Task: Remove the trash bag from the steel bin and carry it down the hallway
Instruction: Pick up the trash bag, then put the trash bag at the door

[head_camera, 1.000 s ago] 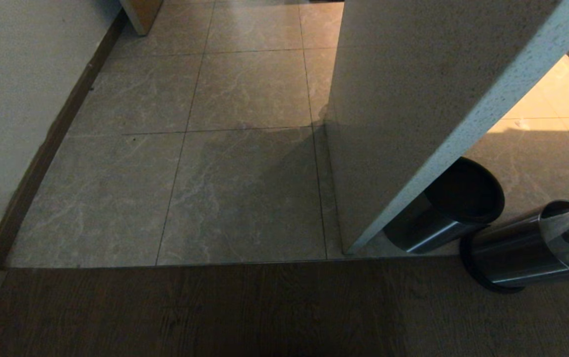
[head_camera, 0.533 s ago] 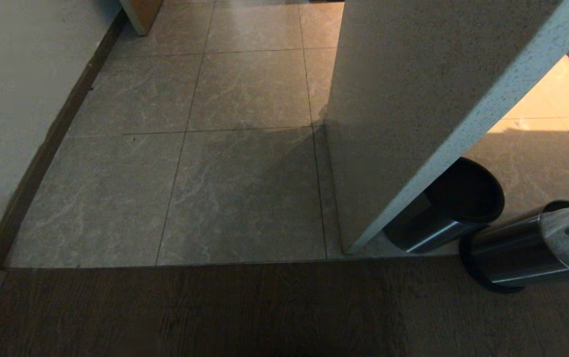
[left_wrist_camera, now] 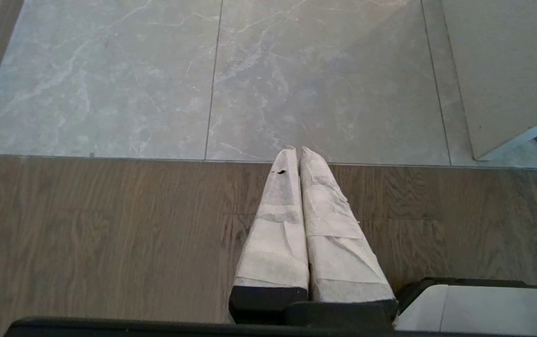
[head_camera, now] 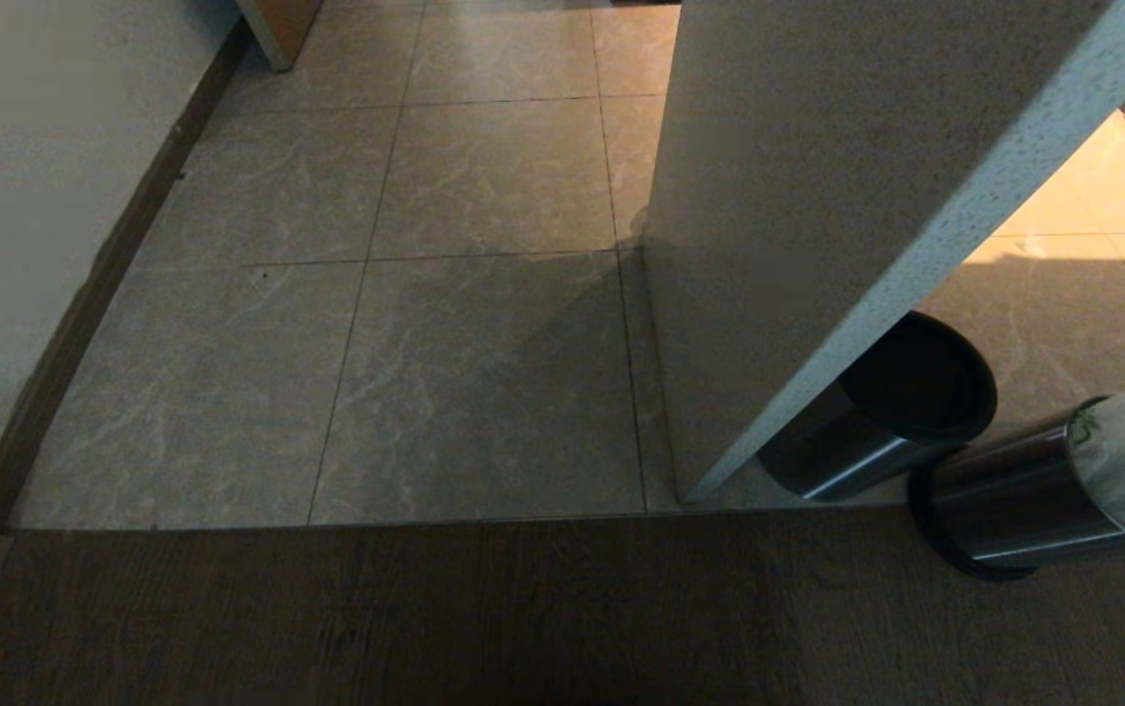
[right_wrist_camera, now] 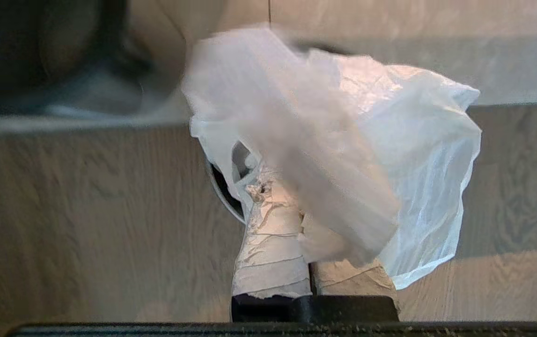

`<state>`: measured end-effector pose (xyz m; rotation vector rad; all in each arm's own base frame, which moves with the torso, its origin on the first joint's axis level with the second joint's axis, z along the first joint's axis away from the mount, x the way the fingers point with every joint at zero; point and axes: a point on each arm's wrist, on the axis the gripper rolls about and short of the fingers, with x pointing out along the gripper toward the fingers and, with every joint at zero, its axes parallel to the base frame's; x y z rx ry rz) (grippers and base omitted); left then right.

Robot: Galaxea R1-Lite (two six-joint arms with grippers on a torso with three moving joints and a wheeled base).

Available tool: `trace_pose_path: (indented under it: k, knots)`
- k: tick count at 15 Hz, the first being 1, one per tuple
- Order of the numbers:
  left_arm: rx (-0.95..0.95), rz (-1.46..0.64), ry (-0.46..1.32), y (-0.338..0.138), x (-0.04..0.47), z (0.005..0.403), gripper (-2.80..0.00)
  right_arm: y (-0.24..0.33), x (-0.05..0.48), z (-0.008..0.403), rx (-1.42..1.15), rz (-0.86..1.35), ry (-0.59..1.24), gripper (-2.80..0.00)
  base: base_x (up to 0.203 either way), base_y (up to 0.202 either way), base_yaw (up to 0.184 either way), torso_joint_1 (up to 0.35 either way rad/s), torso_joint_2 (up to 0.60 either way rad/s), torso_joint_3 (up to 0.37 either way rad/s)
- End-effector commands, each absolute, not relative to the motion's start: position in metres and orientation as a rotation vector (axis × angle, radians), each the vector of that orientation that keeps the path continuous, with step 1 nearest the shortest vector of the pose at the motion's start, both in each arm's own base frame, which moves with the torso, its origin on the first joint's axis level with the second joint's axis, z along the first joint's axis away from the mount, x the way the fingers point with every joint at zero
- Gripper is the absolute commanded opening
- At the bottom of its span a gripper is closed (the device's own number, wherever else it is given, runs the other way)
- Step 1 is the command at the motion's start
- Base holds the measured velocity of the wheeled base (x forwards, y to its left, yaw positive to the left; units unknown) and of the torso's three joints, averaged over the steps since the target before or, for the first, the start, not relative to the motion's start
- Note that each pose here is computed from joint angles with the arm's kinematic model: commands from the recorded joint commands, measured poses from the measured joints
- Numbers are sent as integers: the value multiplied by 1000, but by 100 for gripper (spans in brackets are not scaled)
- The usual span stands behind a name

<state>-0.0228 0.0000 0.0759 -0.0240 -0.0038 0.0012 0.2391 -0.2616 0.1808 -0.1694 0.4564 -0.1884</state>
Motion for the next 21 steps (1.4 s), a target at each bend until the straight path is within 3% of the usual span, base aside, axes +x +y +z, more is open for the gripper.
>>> trace_pose_path:
  k: [1,6,12,16,21]
  knots:
    - [-25,1,-5,0,-23,76,-280,-241,219,225,-202,-222,372,-280,0,0,0,0,0,0]
    - [-25,1,-5,0,-23,76,-280,-189,180,281,-151,-191,242,-280,0,0,0,0,0,0]
    - [-25,1,-4,0,-23,76,-280,-129,139,312,-113,-151,180,-280,0,0,0,0,0,0]
    - [-25,1,-5,0,-23,76,-280,-101,114,302,-94,-135,194,-280,0,0,0,0,0,0]
    - [-25,1,-5,0,-23,76,-280,-55,106,274,-49,70,280,-280,0,0,0,0,0,0]
